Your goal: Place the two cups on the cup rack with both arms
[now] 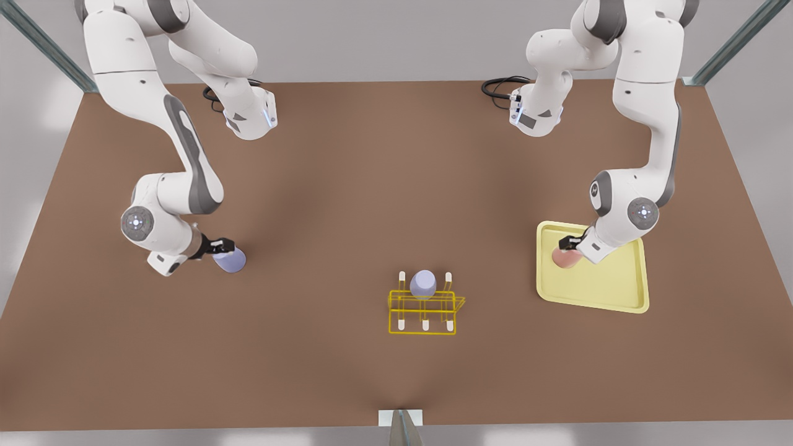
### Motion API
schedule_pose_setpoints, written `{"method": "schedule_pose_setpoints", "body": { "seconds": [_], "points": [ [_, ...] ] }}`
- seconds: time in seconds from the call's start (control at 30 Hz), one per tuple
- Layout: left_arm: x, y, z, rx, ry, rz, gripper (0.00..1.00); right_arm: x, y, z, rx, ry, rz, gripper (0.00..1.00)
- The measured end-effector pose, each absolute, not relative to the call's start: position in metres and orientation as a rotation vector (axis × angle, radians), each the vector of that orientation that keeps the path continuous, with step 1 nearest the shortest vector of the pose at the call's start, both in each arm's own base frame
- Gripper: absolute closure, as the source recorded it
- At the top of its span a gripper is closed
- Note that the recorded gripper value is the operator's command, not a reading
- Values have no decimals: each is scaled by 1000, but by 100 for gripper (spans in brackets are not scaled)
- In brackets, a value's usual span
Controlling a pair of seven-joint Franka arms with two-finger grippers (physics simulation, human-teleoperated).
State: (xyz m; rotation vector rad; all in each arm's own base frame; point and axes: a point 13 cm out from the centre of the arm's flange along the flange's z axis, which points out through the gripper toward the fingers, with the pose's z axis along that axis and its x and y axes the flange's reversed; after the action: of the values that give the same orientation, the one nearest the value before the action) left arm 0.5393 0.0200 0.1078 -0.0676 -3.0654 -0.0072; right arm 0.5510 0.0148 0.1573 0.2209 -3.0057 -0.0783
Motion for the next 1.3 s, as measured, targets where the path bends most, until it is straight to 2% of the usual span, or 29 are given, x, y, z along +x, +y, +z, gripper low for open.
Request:
{"method": "schedule_pose_setpoints", "body": {
  "seconds": [0.3,0.4,0.47,0.67,1.0,1.1,1.17,1.23,1.3],
  "points": [
    [535,18,79,-113,-3058,-13,0,526,11,130,271,-2954,-30,0],
    [534,17,74,-125,-3059,-14,3,522,13,114,269,-2941,-41,0],
    [533,17,71,-131,-3057,-14,13,514,13,101,266,-2937,-47,0],
    [535,13,70,-150,-3062,-18,17,511,7,80,236,-2964,-59,0],
    [548,15,87,-154,-3094,-22,17,519,7,69,222,-3029,-67,0],
    [568,13,121,-157,-3123,-18,17,520,9,69,225,-3035,-68,0],
    [572,12,129,-157,-3117,-15,17,521,10,69,227,-3037,-68,3],
    [587,7,140,-168,-3113,-11,17,521,10,69,227,-3039,-68,13],
    [603,0,150,-180,-3110,-8,17,522,11,69,229,-3040,-70,17]
  ]
}}
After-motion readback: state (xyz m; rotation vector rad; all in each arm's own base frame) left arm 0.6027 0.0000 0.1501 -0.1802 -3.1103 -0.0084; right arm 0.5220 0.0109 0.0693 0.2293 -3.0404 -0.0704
